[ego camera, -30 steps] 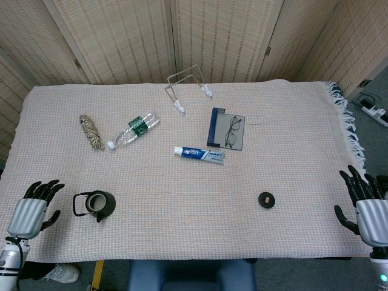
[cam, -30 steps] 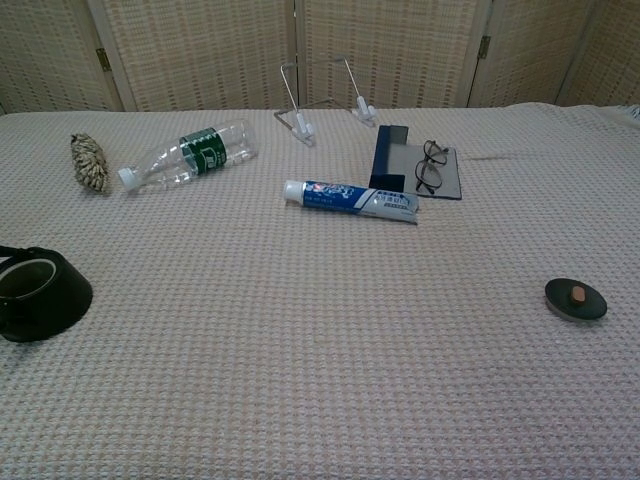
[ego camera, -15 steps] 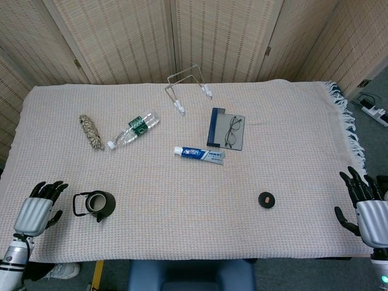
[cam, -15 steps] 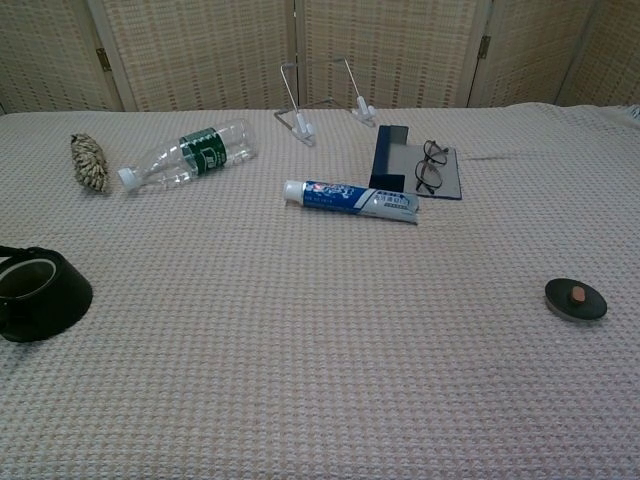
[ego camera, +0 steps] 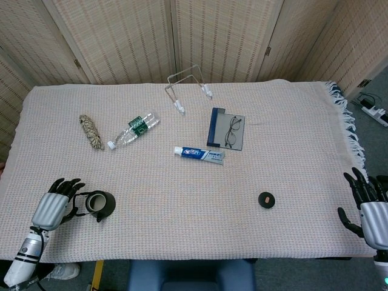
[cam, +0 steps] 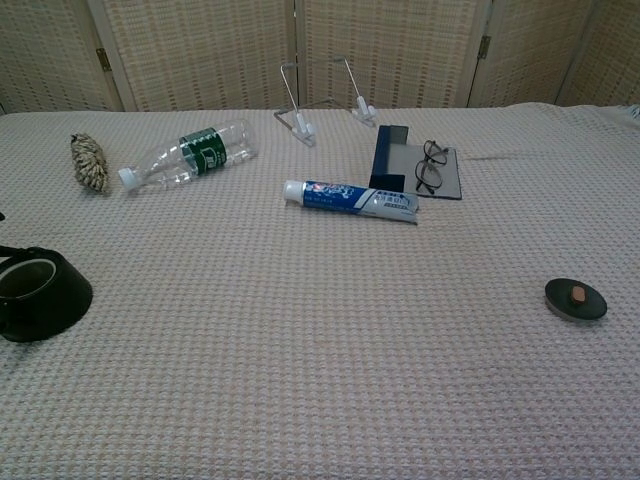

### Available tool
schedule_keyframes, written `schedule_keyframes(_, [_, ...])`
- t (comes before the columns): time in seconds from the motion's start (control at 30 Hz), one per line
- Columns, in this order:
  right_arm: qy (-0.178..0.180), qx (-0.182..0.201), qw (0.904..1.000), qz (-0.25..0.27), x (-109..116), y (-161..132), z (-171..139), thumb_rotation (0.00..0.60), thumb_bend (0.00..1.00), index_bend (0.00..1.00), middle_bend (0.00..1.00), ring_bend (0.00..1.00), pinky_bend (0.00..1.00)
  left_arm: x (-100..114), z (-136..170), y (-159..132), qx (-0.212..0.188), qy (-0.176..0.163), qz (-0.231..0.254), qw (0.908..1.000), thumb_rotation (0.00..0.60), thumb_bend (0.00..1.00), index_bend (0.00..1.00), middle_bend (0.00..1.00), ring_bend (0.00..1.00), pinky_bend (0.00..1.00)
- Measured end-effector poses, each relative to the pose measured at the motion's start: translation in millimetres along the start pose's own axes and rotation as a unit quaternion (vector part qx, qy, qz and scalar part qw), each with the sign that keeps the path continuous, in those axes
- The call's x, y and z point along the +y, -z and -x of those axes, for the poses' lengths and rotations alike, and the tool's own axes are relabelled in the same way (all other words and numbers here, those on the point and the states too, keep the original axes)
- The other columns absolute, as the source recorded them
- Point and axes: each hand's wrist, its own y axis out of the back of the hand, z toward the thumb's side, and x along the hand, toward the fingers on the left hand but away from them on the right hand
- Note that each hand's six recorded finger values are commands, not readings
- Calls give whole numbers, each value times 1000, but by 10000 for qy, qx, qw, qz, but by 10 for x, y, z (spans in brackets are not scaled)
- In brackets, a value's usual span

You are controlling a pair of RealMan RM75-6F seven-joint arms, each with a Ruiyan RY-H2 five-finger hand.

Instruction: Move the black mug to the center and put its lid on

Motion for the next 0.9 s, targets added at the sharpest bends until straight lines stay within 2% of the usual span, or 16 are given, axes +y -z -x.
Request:
schedule_keyframes(0.13, [-78,-4,10000,6,-41,1,4,600,405,20,50,199,87,-23,-61,-66,-130,-21,116,9998,600,292,233,142,204,131])
schedule_keyframes(0.53, [-125,-29,9999,11,-74,11,32,600,405,52,51,201,87,69,-203,-255,-489,-280,577,9967,600,299,445,210,256,150])
schedule_keyframes(0.9, [-52,-5,10000,34,-26,18,29,600,406,59,51,201,87,192,-285,-497,-922,-542,1058,9886,600,427,636,290,320,166])
